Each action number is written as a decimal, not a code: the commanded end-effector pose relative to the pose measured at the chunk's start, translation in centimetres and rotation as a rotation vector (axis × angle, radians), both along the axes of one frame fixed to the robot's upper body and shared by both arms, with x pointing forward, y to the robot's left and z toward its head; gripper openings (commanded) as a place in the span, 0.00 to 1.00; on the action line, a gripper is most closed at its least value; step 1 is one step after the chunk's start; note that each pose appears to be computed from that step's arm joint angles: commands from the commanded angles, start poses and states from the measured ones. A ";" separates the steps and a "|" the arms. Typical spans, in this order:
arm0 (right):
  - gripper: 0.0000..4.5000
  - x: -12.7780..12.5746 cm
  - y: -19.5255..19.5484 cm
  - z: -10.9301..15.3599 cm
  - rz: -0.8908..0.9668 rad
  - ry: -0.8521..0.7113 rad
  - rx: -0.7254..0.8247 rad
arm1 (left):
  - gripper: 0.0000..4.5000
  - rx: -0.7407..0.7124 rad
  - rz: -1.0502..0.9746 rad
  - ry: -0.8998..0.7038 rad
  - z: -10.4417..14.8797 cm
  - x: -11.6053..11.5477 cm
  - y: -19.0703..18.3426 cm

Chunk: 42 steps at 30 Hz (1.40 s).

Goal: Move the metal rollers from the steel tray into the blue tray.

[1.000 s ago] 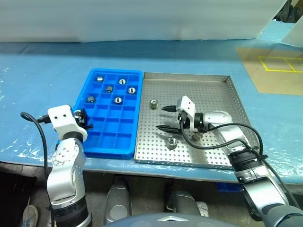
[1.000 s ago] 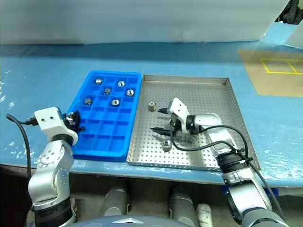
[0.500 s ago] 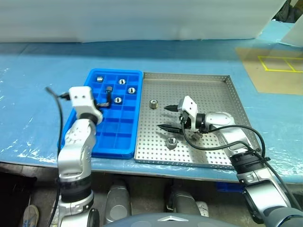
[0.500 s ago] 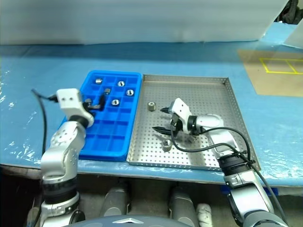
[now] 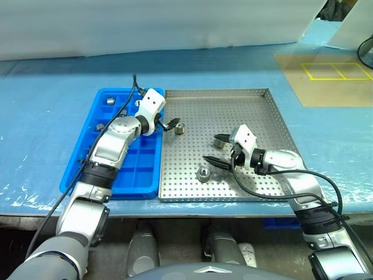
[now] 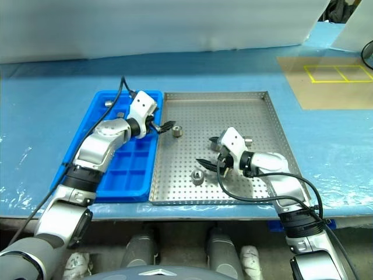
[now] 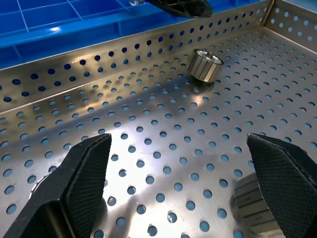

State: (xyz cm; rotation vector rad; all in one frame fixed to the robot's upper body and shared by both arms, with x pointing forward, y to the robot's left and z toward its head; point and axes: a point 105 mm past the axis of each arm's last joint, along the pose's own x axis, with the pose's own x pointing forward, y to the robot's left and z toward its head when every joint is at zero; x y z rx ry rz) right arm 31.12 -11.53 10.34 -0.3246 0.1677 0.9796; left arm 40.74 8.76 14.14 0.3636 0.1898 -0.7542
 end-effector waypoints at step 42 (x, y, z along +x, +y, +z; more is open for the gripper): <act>1.00 -0.1 0.3 1.5 -0.046 -0.070 0.043 | 0.00 0.225 -0.284 0.072 -0.4 1.1 -3.2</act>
